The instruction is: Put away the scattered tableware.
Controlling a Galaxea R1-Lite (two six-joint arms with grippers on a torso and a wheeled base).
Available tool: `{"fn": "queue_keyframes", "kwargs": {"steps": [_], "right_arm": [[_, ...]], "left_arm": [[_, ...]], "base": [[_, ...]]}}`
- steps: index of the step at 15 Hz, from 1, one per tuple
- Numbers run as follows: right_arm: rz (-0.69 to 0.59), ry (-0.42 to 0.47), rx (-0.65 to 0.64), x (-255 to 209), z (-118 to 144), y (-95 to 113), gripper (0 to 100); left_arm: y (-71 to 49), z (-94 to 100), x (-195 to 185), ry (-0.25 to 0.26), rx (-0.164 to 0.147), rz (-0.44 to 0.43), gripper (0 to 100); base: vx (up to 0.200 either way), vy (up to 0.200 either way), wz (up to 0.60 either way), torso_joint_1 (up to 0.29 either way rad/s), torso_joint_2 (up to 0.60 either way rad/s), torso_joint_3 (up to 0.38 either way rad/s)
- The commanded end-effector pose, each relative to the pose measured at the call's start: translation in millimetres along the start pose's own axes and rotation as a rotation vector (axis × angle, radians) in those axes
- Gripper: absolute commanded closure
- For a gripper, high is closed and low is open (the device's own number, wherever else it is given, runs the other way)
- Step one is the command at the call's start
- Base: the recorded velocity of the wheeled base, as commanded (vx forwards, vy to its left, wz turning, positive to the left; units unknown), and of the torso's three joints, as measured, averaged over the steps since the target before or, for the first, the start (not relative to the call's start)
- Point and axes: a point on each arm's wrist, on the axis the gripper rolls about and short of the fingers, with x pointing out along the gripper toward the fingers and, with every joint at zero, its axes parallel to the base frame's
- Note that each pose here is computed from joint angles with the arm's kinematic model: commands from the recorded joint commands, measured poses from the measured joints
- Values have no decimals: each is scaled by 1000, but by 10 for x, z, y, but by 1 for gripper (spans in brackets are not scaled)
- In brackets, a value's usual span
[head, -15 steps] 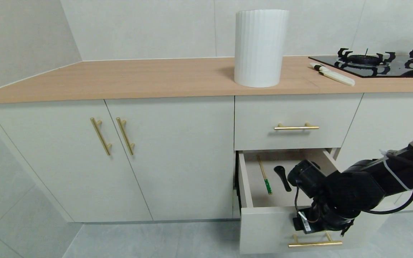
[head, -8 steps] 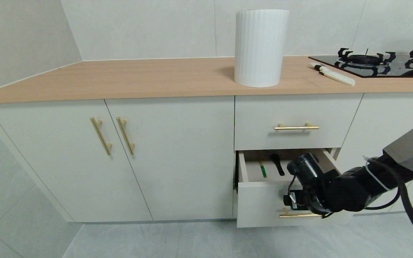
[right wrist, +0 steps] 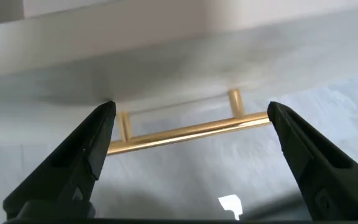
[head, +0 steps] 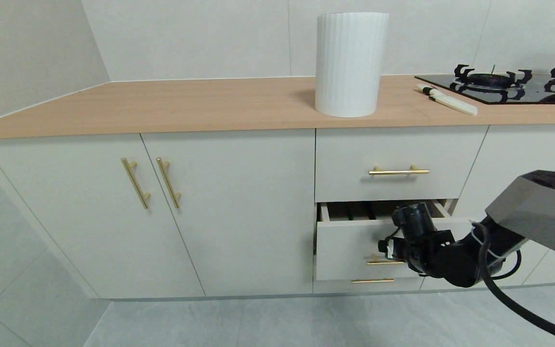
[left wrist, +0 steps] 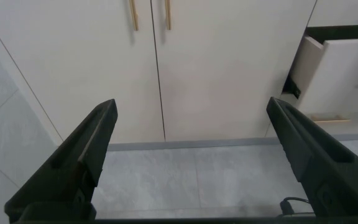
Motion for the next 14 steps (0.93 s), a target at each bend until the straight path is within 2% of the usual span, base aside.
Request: {"fn": "queue_keyframes", "kwargs": {"steps": [1,3,11,14], "right_arm": [[5,-77,48,213,-23,-55,0],[11,-126,77,297,-5,-88,0],[20,-191,122,404,43,-110,0],[27,-245,154,468,93,-117,0]], "left_arm": [[0,0,0,0,1,0,0],[0,0,0,0,0,0,0],[0,0,0,0,0,0,0],[0,0,0,0,0,0,0]], "base": [[0,0,0,0,0,0],[0,0,0,0,0,0],[0,0,0,0,0,0],[0,0,0,0,0,0]]}}
